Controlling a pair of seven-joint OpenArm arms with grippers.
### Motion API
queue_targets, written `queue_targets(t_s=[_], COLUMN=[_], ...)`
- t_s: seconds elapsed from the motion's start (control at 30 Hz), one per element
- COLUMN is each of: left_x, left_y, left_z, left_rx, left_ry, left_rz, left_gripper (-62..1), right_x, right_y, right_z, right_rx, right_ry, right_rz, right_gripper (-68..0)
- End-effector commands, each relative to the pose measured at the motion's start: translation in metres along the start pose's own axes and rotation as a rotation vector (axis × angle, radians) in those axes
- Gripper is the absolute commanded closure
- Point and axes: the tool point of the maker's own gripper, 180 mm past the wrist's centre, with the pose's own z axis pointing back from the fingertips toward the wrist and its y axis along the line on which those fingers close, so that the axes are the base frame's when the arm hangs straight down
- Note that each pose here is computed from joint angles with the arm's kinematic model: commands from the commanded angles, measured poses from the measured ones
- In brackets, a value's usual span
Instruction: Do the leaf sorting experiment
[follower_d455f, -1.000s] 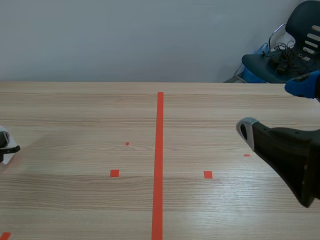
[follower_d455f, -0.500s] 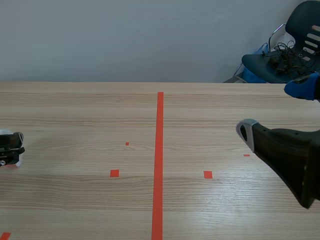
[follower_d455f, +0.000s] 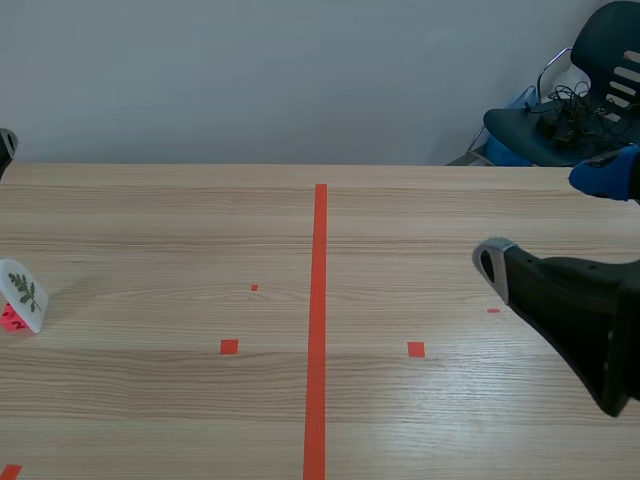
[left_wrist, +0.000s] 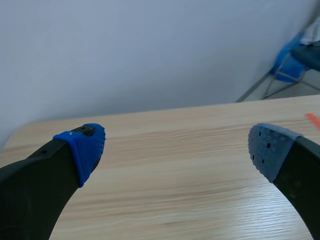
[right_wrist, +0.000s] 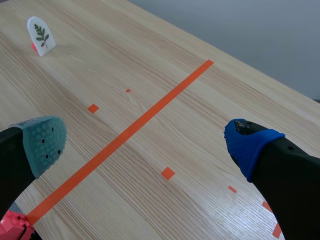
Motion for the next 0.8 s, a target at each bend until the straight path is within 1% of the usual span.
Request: queue_targets(t_s=[0.0, 0.07, 0.17, 0.2, 0.3, 0.43, 0.5, 0.6, 0.7, 0.77], left_x=[0.01, 0.018, 0.021, 0.02, 0.015, 0.017, 0.021, 0.022, 0.02, 0.019], left_y=[-0.01, -0.029, -0.064, -0.078, -0.125, -0.18, -0.199, -0.217, -0.229, -0.232], left_z=[0.002, 0.007, 0.017, 0.023, 0.044, 0.073, 0.086, 0.1, 0.112, 0.116], left_rx=[-0.045, -0.12, -0.236, -0.278, -0.421, -0.567, -0.608, -0.632, -0.65, -0.644], left_ry=[-0.015, -0.02, -0.013, -0.007, 0.008, 0.008, 0.002, 0.004, 0.016, 0.022], left_rz=[-0.005, -0.008, -0.035, -0.041, -0.037, -0.048, -0.023, 0.02, 0.061, 0.079], left_gripper=[-62.3, -62.3, -62.3, -62.3, -62.3, -62.3, -62.3, -62.3, -62.3, -62.3], right_x=[0.009, 0.009, 0.009, 0.009, 0.009, 0.011, 0.012, 0.014, 0.017, 0.018], right_y=[-0.001, -0.001, -0.001, -0.001, -0.002, -0.008, -0.012, -0.018, -0.025, -0.03], right_z=[0.001, 0.001, 0.001, 0.001, 0.001, 0.004, 0.006, 0.01, 0.015, 0.017], right_rx=[-0.007, -0.007, -0.008, -0.008, -0.009, -0.029, -0.044, -0.063, -0.094, -0.117], right_ry=[-0.031, -0.031, -0.031, -0.031, -0.031, -0.029, -0.027, -0.025, -0.036, -0.045], right_rz=[0.007, 0.007, 0.007, 0.007, 0.008, 0.023, 0.034, 0.035, 0.013, 0.007], right_gripper=[-67.9, -67.9, -67.9, -67.9, -67.9, -67.9, -67.9, -67.9, -67.9, -67.9])
